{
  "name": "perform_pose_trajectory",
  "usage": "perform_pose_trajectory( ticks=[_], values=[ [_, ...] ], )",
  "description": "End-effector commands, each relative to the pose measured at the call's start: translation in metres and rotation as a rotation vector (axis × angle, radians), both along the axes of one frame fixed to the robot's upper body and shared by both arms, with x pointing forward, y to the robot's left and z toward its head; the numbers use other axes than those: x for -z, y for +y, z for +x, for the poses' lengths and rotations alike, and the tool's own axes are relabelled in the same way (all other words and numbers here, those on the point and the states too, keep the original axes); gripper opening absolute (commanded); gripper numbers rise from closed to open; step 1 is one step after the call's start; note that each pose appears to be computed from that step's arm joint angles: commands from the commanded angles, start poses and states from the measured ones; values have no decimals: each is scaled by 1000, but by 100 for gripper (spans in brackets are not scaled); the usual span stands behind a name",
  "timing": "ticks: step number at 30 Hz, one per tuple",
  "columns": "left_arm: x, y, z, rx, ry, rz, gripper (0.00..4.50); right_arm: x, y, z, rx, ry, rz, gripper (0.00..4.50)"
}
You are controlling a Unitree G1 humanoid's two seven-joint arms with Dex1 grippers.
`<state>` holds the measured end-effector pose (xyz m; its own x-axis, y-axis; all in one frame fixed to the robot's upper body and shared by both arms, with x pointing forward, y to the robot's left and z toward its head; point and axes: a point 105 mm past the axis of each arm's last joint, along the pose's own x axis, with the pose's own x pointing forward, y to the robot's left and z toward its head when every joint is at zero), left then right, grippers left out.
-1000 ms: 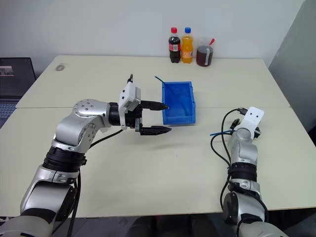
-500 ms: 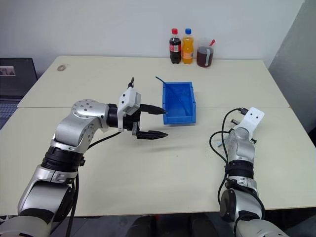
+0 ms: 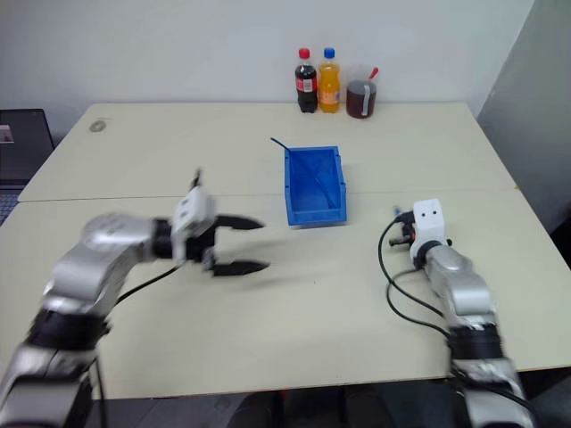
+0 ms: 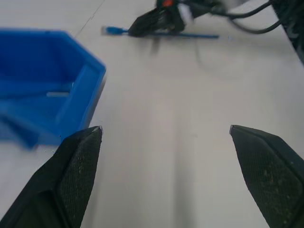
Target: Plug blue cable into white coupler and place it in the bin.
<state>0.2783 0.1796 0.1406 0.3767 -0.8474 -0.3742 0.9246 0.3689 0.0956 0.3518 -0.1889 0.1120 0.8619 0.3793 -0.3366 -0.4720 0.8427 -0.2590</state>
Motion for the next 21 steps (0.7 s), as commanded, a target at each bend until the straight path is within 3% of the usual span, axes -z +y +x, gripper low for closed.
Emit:
perform_pose_trajectory(
  ticks=[1, 5, 12, 16, 20, 21],
  values=[
    [-1, -4, -42, -118, -6, -84, 450, -31, 49, -24, -401, -96, -74, 3],
    [17, -18, -82, -320, 28, -178, 450, -36, 101, -27, -650, -162, -84, 3],
    [34, -16, -104, -715, -47, -220, 450, -8, 186, -21, -938, -275, -173, 3],
    [43, -19, -117, -863, -29, -248, 450, 14, 202, -12, -1000, -397, -354, 3],
    [48, -21, -124, -952, -32, -260, 450, 37, 199, -11, -1052, -402, -451, 3],
    [48, -21, -124, -965, -37, -264, 450, 44, 197, -13, -1074, -376, -463, 26]
  ],
)
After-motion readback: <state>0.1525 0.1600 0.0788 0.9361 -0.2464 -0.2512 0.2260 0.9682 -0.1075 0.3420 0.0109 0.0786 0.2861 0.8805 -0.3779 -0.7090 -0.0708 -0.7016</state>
